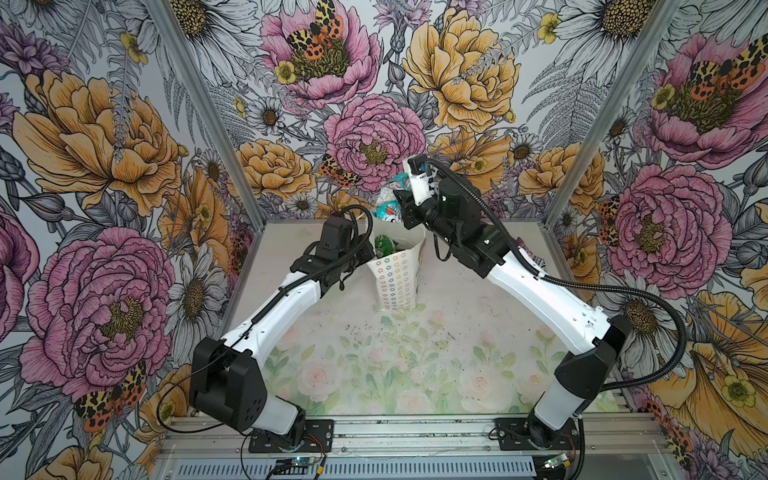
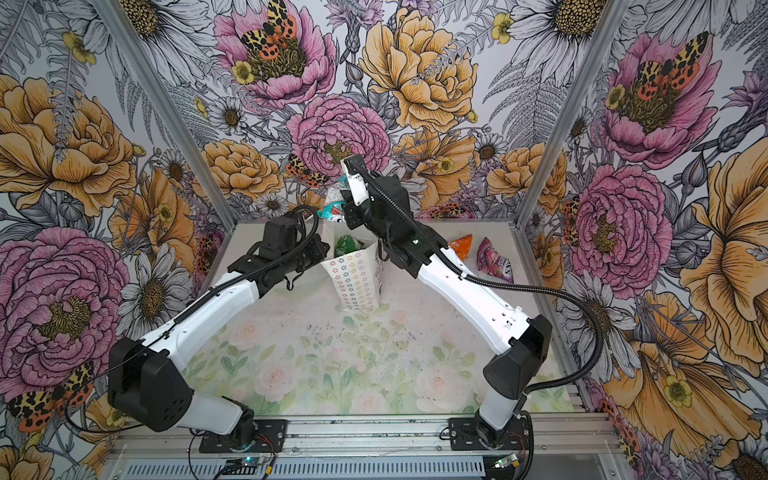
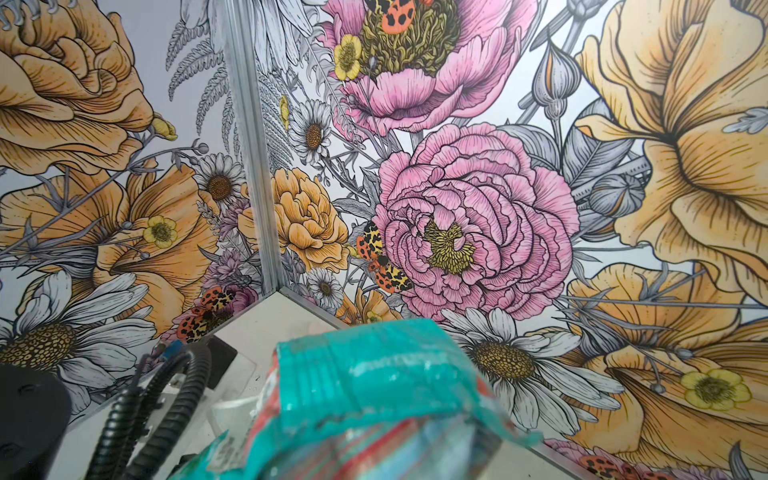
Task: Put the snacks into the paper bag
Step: 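Lower the teal packet into the bag and open the right gripper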
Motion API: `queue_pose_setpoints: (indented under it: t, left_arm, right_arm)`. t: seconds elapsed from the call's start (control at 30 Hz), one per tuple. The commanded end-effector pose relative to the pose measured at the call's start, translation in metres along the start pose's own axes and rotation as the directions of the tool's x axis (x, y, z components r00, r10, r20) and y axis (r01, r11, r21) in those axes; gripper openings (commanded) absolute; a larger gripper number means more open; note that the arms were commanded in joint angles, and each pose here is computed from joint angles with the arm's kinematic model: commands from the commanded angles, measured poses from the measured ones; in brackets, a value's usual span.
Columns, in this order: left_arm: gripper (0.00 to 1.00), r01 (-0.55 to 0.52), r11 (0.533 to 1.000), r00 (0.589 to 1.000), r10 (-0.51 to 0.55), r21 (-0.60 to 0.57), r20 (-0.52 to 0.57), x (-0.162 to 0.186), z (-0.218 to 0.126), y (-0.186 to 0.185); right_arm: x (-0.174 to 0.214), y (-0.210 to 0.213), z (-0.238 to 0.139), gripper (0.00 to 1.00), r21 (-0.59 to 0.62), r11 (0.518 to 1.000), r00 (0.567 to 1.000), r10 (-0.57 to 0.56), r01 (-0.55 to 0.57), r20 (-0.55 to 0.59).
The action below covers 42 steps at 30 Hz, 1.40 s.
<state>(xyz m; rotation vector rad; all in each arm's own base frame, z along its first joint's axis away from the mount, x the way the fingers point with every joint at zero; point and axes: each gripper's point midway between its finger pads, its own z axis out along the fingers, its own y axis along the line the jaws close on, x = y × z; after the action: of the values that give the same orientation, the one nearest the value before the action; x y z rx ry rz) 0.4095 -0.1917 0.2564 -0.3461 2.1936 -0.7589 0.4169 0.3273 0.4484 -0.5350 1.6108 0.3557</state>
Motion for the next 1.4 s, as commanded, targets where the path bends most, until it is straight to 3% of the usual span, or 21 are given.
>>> queue_pose_setpoints:
  t: [0.0,0.33,0.63,1.37]
  left_arm:
    - [0.00,0.001,0.998,0.998,-0.005,0.062,0.066,-0.017,-0.015,-0.015]
    - [0.00,0.003,0.998,0.998,-0.007,0.063,0.068,-0.018,-0.016,-0.015]
    - [0.00,0.003,0.998,0.997,-0.008,0.062,0.077,-0.020,-0.018,-0.015]
    - [0.00,0.004,0.998,0.997,-0.009,0.062,0.081,-0.022,-0.019,-0.015]
  right_arm:
    - [0.003,-0.009,0.006,0.00,0.030,0.999,1.000,0.024,-0.024,0.001]
    - [0.066,-0.011,0.030,0.00,0.068,0.995,0.974,-0.058,0.074,-0.218]
    - [0.098,-0.012,0.034,0.00,0.086,0.983,0.928,-0.124,0.164,-0.352]
    - [0.122,0.000,0.029,0.00,0.023,0.981,0.874,-0.162,0.194,-0.458]
